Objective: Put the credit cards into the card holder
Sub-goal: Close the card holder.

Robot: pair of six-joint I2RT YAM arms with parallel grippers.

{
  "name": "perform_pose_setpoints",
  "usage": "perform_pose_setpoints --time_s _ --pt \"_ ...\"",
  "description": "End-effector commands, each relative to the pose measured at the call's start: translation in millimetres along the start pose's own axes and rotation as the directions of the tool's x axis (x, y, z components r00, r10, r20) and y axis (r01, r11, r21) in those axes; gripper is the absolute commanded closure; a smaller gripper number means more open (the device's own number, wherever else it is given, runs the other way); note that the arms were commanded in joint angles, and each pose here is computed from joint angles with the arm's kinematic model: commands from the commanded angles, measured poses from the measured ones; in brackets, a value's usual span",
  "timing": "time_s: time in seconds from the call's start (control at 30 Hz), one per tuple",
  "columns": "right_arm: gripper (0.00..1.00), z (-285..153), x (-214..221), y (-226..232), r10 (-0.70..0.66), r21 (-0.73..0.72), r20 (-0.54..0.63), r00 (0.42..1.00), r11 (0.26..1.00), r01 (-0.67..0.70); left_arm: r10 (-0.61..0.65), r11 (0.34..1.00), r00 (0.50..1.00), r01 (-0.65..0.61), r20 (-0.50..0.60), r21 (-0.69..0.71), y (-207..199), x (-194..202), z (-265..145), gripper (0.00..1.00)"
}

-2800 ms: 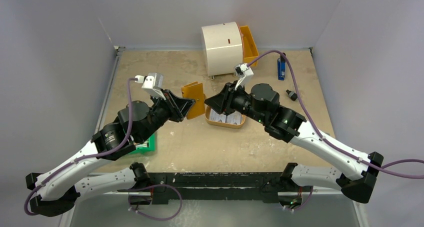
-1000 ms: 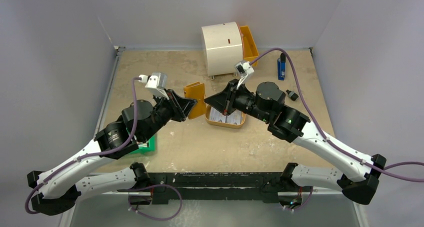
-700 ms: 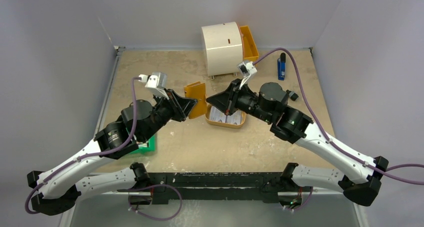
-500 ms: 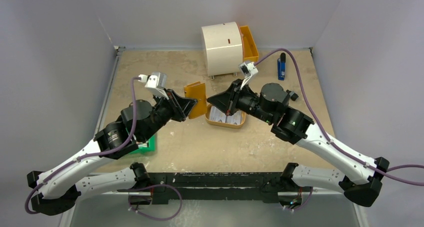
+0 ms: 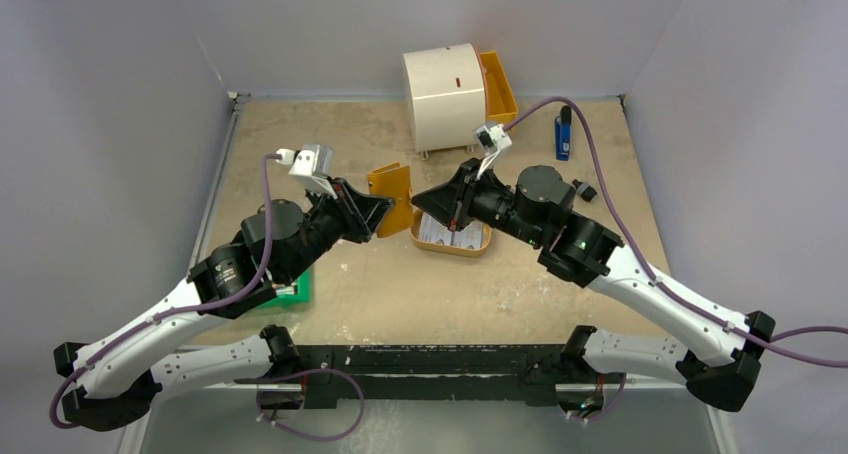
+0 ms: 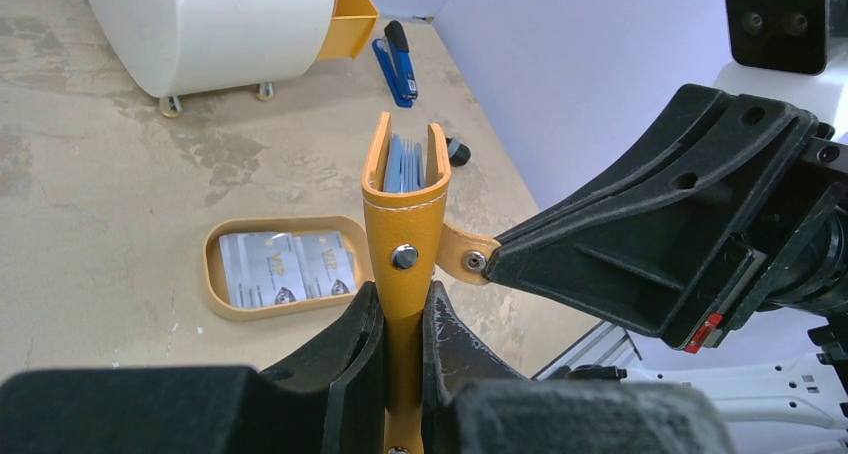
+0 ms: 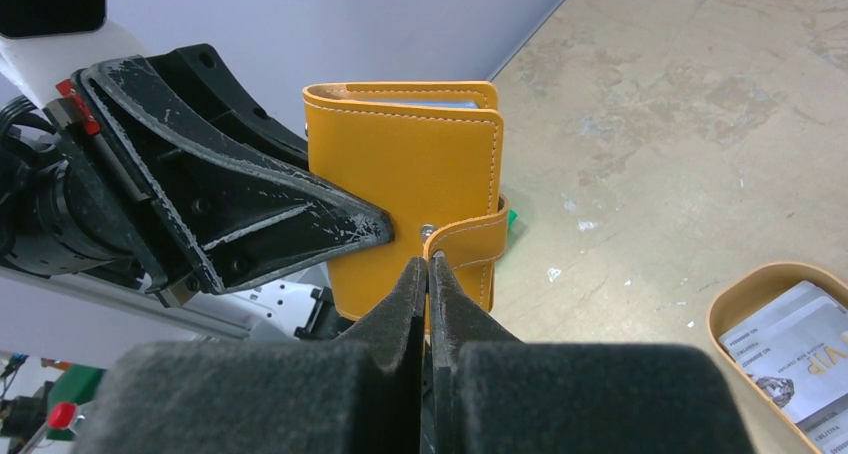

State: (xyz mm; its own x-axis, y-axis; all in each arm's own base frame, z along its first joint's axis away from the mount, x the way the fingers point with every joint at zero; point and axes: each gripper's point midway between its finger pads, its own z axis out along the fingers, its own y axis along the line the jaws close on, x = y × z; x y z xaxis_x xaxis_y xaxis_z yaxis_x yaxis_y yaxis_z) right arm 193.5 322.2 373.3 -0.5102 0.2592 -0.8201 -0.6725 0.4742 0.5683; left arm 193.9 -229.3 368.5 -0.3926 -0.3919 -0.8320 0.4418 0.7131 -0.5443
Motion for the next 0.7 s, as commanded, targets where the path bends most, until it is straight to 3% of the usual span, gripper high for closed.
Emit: perform_pose_setpoints --time_s 0.0,0.67 --pt "1.0 1.3 -20.9 16.6 -0.014 -0.052 0.06 0.998 0.999 0.017 -0.033 0.997 0.996 0.028 0.081 0.065 -17.7 -27.6 -5.4 1.0" --pt "1.0 11.0 -25.2 9.4 0.013 -0.01 0.083 0.996 1.0 -0.013 -0.039 0.996 0.997 0.033 0.072 0.079 -22.0 -24.3 -0.1 1.0"
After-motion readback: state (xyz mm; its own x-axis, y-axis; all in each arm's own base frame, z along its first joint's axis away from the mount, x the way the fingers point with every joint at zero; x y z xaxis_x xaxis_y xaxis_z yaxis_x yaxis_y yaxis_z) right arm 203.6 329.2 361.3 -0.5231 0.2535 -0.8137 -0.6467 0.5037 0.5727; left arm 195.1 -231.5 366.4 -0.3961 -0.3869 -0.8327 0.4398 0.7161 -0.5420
